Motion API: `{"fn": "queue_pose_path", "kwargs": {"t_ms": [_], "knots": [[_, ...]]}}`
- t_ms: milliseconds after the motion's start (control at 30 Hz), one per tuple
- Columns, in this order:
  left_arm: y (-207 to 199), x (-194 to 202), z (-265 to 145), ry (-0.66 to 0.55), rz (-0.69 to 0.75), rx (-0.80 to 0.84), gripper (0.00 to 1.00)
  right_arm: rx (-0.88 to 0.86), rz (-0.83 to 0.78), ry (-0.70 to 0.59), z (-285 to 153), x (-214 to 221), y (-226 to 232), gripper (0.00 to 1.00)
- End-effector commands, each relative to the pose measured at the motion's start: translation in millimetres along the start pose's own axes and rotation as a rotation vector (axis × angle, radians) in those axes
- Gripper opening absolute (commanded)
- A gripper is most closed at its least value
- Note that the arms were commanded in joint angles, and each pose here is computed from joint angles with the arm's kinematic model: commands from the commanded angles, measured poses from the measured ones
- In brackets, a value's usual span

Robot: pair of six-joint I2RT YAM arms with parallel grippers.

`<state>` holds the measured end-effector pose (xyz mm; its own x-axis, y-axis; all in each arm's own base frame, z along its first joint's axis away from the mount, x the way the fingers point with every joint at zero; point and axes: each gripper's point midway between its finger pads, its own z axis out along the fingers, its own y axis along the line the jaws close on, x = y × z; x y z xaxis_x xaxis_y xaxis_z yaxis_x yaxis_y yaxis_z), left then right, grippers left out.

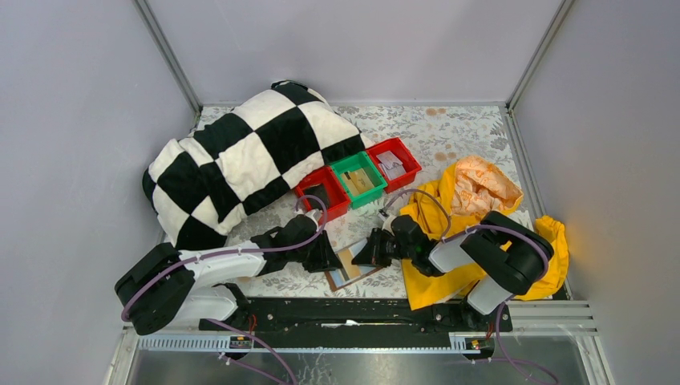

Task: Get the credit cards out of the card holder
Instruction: Remove the credit card from the card holder.

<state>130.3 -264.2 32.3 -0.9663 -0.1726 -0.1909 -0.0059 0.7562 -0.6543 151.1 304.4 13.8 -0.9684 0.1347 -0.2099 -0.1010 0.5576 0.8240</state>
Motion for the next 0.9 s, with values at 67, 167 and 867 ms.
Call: {"fn": "queue_pose_path", "kwargs": {"t_ms": [67,167,867], "knots": [[27.8,9.4,4.4,0.025,0.006,-0.101,0.34,0.0,-0.01,-0.084,-7.5,-14.0,6.4,0.12],[27.1,9.5,4.8,0.028,0.009,-0.099,0.34,-0.007,-0.024,-0.073,-7.2,-13.7,9.3,0.19],[27.3,9.6,4.3,0.025,0.002,-0.098,0.34,-0.031,-0.022,-0.033,-3.5,-6.4,9.1,0.02]]}}
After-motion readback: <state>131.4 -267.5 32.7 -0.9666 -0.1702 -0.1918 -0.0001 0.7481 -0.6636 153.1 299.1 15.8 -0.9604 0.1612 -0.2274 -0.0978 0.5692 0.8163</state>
